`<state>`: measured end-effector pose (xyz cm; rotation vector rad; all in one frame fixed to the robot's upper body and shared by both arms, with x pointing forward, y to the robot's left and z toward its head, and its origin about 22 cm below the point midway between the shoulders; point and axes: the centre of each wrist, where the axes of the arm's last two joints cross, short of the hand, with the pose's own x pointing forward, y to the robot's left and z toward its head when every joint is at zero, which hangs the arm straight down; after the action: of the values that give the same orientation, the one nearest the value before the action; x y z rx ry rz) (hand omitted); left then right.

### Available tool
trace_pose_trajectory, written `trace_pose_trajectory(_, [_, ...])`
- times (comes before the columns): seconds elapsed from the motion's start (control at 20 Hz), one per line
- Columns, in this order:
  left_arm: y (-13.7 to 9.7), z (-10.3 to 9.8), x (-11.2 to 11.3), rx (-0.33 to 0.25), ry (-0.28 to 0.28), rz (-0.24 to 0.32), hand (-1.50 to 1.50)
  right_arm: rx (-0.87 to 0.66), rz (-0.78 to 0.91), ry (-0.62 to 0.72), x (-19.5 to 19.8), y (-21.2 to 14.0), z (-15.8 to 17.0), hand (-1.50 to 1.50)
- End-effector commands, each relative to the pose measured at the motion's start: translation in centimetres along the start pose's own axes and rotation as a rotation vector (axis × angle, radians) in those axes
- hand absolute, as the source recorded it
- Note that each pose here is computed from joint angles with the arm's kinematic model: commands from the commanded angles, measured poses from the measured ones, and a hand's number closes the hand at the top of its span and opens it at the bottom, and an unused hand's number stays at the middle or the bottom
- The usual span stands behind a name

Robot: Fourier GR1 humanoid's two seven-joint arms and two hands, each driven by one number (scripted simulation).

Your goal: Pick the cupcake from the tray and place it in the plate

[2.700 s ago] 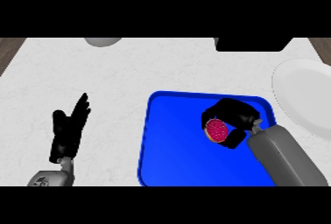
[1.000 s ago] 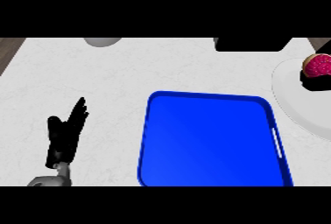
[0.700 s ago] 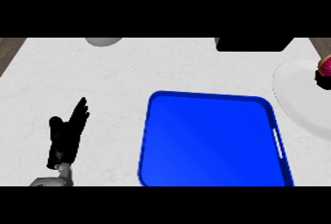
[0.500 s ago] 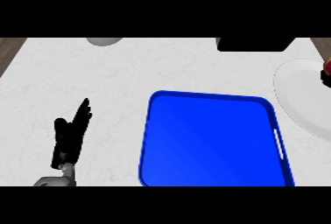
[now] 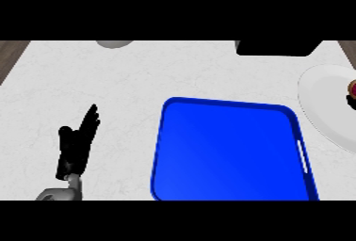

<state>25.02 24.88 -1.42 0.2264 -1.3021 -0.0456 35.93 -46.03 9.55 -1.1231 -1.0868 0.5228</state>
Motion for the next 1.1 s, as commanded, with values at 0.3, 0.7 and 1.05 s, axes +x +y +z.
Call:
trace_pose_trajectory(0.3, [1.1, 0.5, 0.8, -0.009, 0.0, -0.007, 0.0, 0.266, -0.017, -0.028, -1.3, 0.1, -0.7, -1.5])
trace_pose_trajectory(0.7, [-0.2, 0.0, 0.5, 0.008, 0.008, 0.0, 0.0, 0.035, -0.574, -0.254, -3.3, -2.9, -0.7, -1.5])
trace_pose_trajectory(1.05, [-0.9, 0.5, -0.4, -0.006, 0.026, 0.016, 0.0, 0.032, -0.812, -0.229, -8.9, -2.1, 1.6, -1.5])
